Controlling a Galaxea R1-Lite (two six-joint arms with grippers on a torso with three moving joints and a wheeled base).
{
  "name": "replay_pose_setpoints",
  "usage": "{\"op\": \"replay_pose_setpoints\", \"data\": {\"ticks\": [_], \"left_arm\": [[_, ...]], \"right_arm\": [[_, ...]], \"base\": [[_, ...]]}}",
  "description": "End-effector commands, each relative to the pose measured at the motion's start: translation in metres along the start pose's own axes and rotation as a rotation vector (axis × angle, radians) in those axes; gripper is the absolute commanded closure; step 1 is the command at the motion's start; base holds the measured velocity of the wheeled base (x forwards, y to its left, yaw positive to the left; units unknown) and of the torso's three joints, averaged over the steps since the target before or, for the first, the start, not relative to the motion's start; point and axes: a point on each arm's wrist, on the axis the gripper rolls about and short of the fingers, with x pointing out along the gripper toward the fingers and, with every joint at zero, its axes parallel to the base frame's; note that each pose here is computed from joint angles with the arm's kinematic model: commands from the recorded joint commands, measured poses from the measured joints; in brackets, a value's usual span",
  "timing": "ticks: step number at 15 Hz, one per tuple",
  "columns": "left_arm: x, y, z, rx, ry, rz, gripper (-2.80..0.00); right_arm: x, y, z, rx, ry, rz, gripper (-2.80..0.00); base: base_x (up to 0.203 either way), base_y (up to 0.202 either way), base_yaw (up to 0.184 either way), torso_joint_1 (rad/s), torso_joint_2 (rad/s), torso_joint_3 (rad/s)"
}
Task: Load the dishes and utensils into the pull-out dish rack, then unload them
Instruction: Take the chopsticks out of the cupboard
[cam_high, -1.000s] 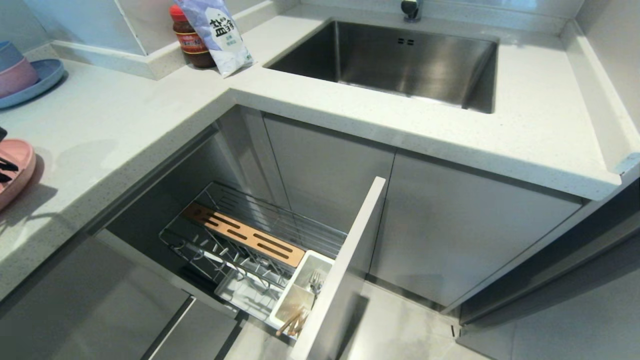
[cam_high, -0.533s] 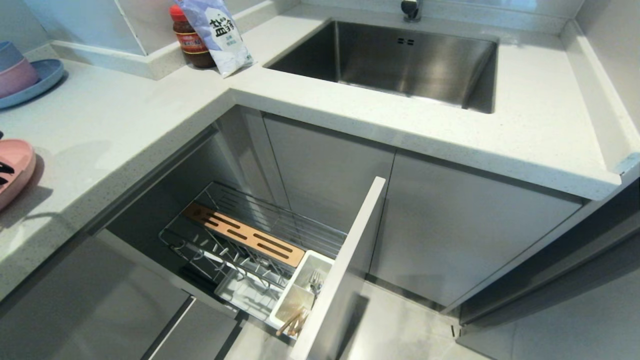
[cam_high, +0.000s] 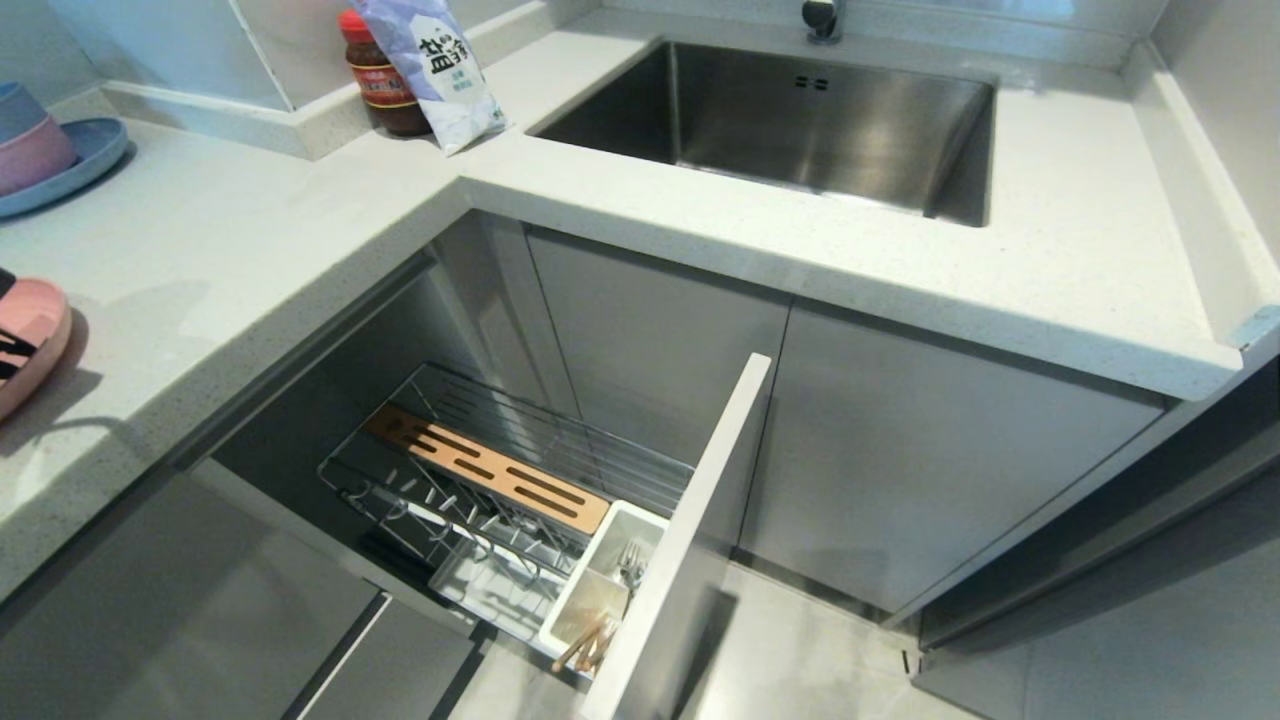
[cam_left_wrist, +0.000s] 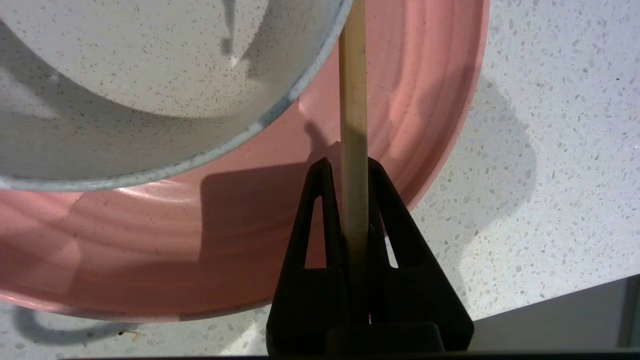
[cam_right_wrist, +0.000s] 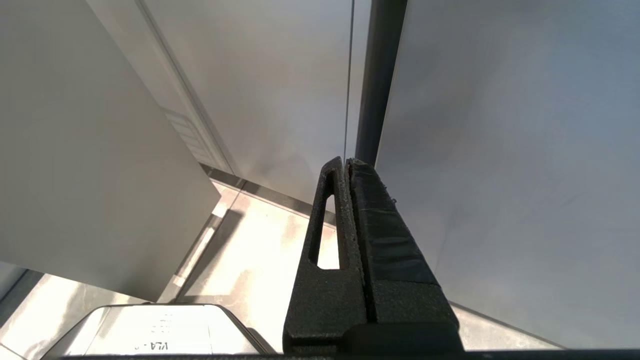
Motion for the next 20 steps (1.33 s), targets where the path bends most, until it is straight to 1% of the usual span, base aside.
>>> {"op": "replay_pose_setpoints", "data": {"ticks": [1, 5, 6, 20], "left_arm": [[0.002, 0.001, 0.000, -0.005, 0.008, 0.007, 0.00], [0.003, 0.001, -0.001, -0.003, 0.012, 0.011, 0.00], [0.004, 0.001, -0.001, -0.003, 0.013, 0.012, -2.80], [-0.009, -0.001, 0.001, -0.008, -0.020, -0.020, -2.80]], "right_arm": [[0.000, 0.000, 0.000, 0.000, -0.001, 0.000, 0.00], [0.000, 0.000, 0.000, 0.000, -0.001, 0.001, 0.00], [0.000, 0.000, 0.000, 0.000, -0.001, 0.000, 0.00], [0.000, 0.000, 0.000, 0.000, -0.001, 0.000, 0.00]], "base": [[0.000, 0.000, 0.000, 0.000, 0.00, 0.000], [0.000, 0.000, 0.000, 0.000, 0.00, 0.000], [0.000, 0.000, 0.000, 0.000, 0.00, 0.000], [0.000, 0.000, 0.000, 0.000, 0.00, 0.000]]}}
